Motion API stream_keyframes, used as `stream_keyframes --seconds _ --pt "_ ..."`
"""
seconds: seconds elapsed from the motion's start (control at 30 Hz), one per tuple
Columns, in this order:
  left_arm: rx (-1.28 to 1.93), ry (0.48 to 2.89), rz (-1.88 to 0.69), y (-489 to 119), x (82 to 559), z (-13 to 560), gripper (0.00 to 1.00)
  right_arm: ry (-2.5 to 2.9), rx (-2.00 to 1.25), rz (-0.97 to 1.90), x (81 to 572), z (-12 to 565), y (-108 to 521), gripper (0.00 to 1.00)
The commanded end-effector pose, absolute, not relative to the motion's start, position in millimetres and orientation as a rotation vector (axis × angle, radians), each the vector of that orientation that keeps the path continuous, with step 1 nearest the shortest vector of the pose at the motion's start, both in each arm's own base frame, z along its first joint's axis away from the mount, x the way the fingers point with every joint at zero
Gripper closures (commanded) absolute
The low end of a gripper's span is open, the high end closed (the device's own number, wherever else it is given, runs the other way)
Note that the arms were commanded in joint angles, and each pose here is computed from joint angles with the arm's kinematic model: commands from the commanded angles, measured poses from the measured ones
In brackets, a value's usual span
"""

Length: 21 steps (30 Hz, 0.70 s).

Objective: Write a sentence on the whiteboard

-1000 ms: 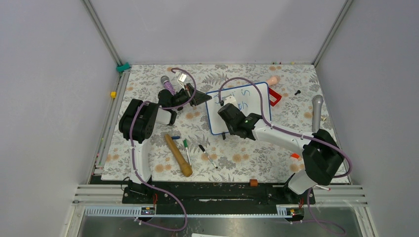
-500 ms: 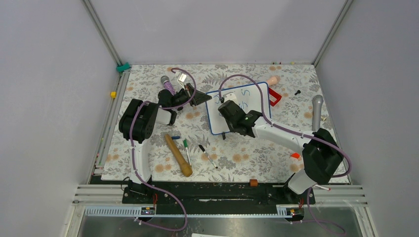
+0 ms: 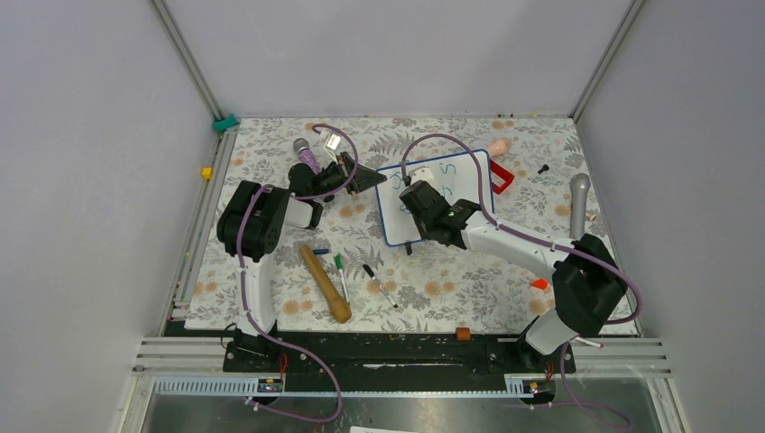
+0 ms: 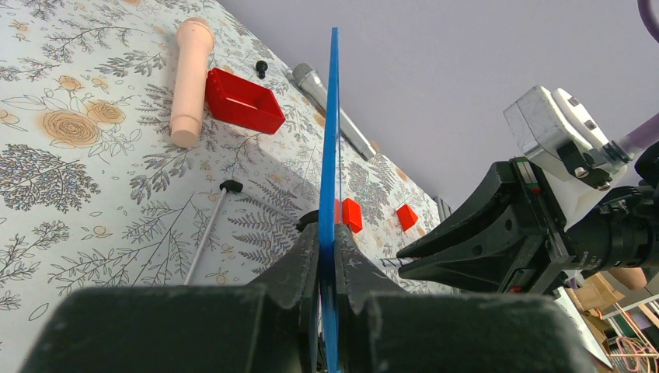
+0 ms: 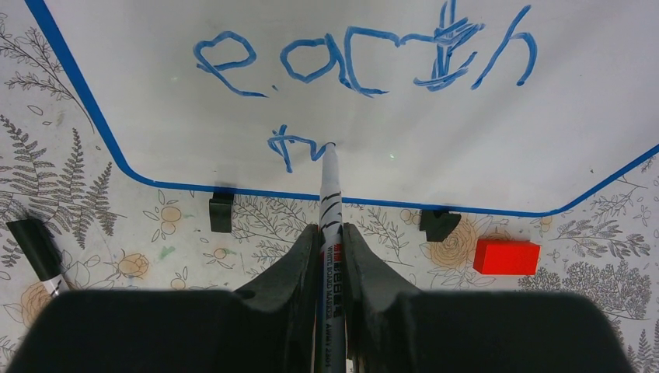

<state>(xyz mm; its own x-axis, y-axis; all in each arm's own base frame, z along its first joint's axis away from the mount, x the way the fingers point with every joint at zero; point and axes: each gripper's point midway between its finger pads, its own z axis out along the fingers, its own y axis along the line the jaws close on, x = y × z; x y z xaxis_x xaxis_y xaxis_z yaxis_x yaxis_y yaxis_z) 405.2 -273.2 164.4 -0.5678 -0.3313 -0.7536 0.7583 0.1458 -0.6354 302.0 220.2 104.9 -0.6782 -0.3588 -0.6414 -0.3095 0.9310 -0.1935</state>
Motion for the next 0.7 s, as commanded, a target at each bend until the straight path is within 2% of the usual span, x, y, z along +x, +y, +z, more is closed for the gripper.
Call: stream_keyframes --seconds 0.0,0.47,0.67 --pt "0.565 1.47 -1.518 -278 394 169 1.0 2.319 -0.381 -0.113 318 114 208 1.0" --pt "0.566 1.471 -1.519 -278 394 169 1.0 2.427 -0.422 -0.082 289 80 200 1.0" --pt "0.566 1.471 -1.519 -278 394 169 1.0 2.392 -0.398 -0.075 294 95 201 1.0"
